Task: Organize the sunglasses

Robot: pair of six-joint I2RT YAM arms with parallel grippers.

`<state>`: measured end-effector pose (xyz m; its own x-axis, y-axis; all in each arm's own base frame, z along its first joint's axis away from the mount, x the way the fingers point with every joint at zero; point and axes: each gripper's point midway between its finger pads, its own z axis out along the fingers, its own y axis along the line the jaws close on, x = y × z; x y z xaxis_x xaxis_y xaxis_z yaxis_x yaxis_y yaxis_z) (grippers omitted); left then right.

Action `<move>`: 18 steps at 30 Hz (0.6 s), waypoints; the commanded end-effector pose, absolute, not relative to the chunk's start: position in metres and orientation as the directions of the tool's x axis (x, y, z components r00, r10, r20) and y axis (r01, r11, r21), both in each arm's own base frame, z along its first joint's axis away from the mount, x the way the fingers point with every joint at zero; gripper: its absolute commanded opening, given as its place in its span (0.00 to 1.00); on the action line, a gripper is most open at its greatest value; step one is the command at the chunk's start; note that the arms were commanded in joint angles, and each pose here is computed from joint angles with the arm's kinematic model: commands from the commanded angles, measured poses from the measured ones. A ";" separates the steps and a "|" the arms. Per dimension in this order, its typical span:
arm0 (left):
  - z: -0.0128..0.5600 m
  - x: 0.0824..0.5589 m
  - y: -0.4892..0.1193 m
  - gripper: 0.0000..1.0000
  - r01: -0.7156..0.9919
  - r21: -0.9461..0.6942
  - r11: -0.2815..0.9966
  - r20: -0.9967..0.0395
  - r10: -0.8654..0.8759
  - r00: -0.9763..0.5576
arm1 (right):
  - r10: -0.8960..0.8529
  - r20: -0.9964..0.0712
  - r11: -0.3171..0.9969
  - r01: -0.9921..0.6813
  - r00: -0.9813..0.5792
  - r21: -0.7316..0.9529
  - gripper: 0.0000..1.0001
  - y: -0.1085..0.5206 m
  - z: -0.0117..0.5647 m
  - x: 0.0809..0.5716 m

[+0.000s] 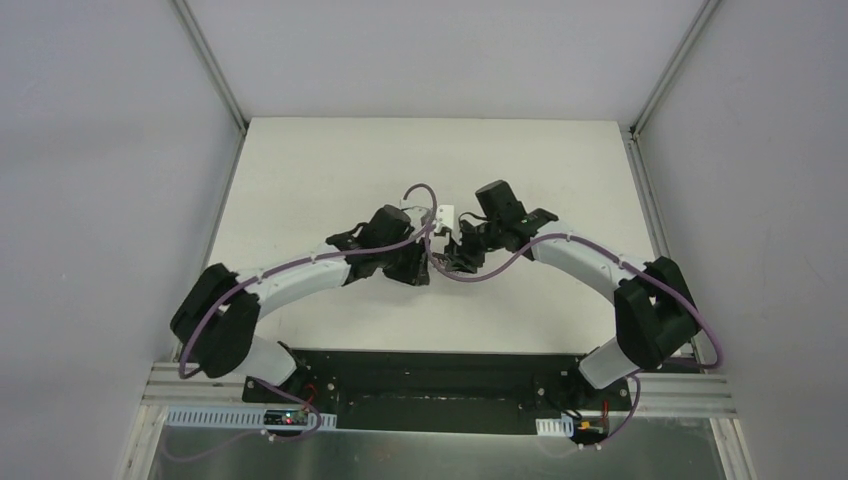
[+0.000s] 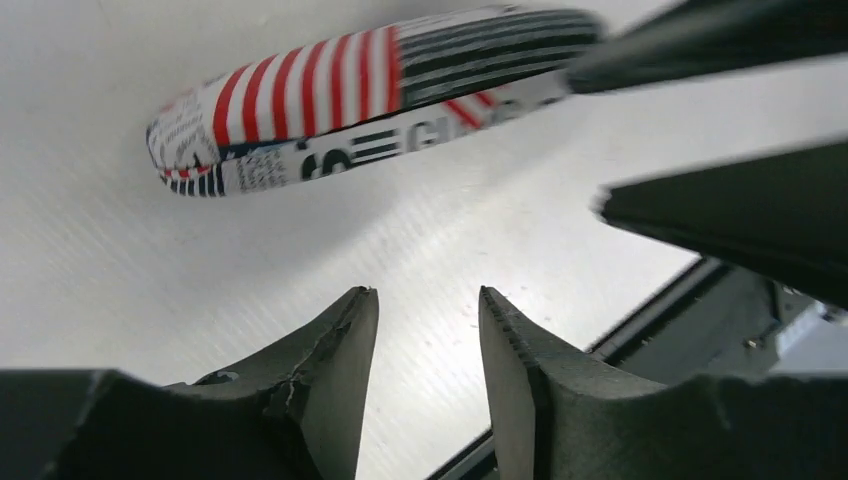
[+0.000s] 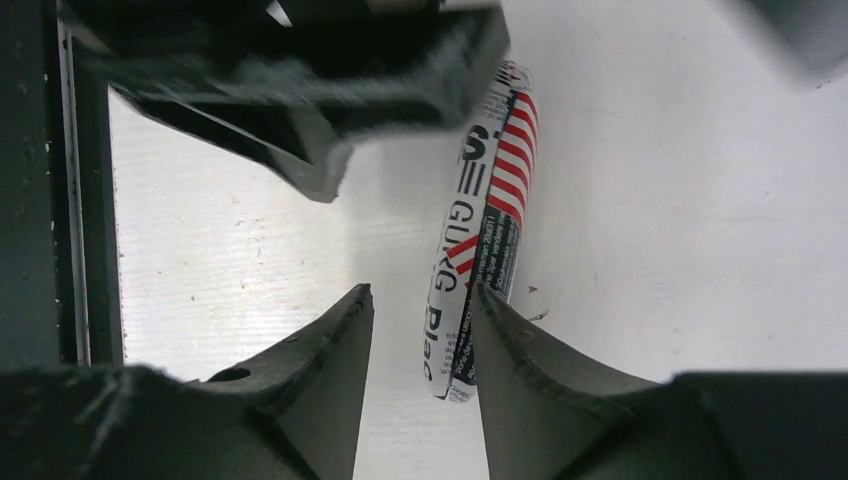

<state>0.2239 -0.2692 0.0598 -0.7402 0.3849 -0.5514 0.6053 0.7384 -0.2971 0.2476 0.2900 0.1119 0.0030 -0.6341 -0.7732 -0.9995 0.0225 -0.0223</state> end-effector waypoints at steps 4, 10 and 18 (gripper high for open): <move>0.154 0.242 -0.259 0.51 0.648 -0.190 0.737 -0.787 0.280 -0.550 | -0.634 -0.762 -0.037 -0.990 0.129 -0.137 0.40 0.283 0.115 0.251; 0.147 0.259 -0.234 0.58 0.541 -0.098 0.835 -0.796 0.261 -0.546 | -0.627 -0.771 -0.045 -0.994 0.110 -0.104 0.39 0.283 0.113 0.242; 0.130 0.278 -0.234 0.59 0.341 -0.164 0.926 -0.748 0.109 -0.655 | -0.634 -0.763 0.024 -0.983 0.126 -0.182 0.40 0.280 0.134 0.268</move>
